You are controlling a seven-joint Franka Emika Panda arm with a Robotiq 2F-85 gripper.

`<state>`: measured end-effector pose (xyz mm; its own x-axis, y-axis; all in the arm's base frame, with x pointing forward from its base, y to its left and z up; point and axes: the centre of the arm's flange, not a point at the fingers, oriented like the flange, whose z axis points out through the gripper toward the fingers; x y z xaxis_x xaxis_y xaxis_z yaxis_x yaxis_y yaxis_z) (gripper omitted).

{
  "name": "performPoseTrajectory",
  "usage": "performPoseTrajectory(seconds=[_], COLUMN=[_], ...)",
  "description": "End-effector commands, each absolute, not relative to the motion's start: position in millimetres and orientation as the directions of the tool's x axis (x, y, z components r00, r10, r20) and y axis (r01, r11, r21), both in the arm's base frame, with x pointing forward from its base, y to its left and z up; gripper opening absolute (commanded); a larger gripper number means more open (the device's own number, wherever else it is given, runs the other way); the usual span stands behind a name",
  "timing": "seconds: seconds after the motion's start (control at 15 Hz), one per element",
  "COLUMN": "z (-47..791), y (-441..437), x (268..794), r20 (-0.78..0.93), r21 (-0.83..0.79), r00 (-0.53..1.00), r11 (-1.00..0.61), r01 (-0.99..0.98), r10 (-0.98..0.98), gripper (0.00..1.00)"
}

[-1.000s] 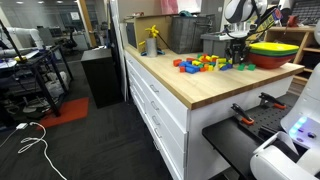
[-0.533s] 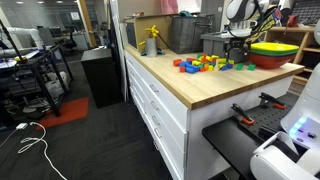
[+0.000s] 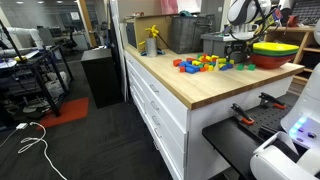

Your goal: Pick up the green cylindrical block and move it a little forward on the table, pick up the green square block and move it a little forward on the table

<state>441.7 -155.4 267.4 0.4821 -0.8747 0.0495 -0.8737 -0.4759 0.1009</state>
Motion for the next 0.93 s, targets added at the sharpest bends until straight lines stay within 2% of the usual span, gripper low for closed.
performPoseTrajectory(seconds=[0.0,0.87], z=[267.0,247.5], y=[-160.4,-163.8], x=[425.8,415.4], r20=[0.036,0.001], r21=[0.076,0.064], r00=[0.461,0.397], r11=[-0.458,-0.396], r01=[-0.886,-0.916], r10=[-0.887,-0.918], gripper=[1.00,1.00])
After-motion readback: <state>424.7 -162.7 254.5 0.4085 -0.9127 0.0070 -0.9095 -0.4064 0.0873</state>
